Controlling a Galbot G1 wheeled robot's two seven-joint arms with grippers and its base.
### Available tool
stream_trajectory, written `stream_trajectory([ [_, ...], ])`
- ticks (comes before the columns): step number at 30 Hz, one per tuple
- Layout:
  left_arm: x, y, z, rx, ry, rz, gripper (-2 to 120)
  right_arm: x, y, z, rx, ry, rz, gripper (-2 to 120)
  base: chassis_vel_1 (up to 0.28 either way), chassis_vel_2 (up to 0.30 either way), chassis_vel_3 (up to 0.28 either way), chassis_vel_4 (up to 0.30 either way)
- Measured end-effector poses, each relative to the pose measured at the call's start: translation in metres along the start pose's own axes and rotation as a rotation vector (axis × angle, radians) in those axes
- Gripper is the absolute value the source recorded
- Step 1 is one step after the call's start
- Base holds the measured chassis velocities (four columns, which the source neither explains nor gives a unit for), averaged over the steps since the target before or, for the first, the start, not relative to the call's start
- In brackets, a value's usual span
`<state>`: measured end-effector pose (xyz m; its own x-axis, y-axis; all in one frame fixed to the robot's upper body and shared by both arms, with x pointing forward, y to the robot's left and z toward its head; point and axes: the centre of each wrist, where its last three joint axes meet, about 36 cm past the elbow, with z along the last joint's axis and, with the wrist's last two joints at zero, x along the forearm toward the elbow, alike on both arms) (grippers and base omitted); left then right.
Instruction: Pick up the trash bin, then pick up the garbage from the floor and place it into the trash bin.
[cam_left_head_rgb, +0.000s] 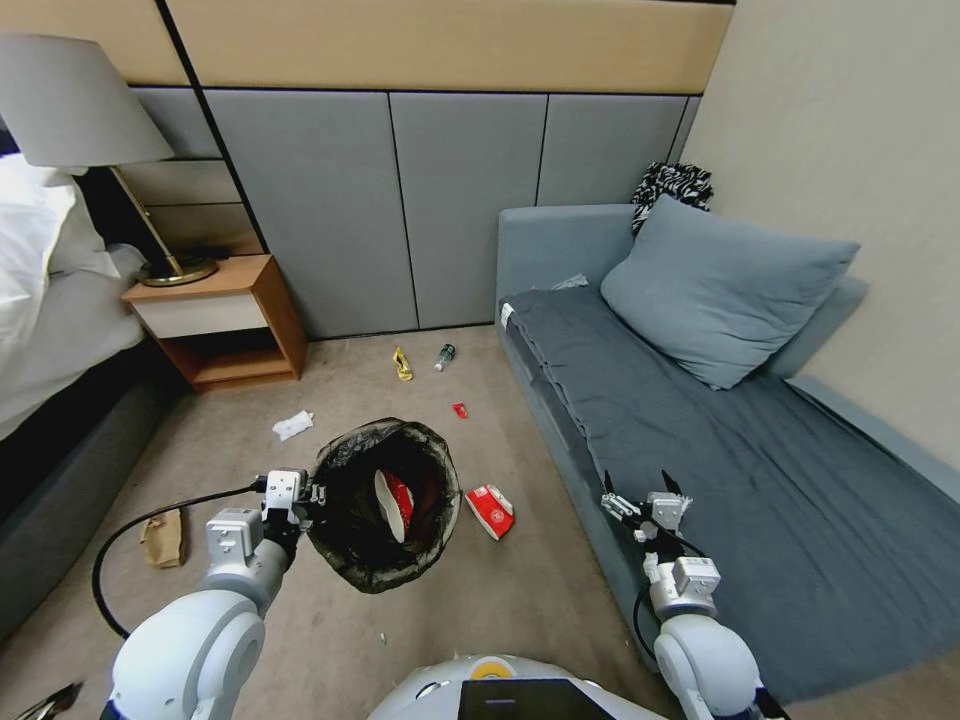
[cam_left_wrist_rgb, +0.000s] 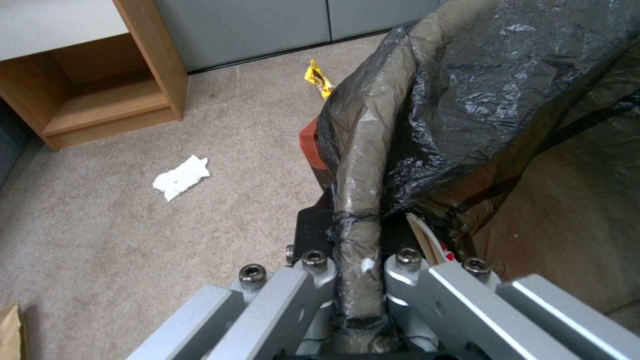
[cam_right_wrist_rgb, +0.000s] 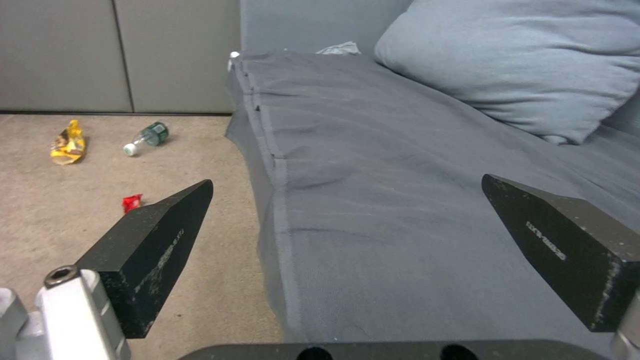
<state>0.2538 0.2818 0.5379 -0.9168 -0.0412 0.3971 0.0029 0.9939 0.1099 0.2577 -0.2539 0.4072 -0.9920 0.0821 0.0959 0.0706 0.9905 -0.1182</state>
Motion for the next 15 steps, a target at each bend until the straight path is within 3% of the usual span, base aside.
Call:
stream_trajectory([
  [15,0.006,0.005,-0.001,0.010,0.010,-0.016,1,-0.049,0.003,-0.047,-0.027,0.004,-0.167,100,0.000,0.000,0.000,0.000],
])
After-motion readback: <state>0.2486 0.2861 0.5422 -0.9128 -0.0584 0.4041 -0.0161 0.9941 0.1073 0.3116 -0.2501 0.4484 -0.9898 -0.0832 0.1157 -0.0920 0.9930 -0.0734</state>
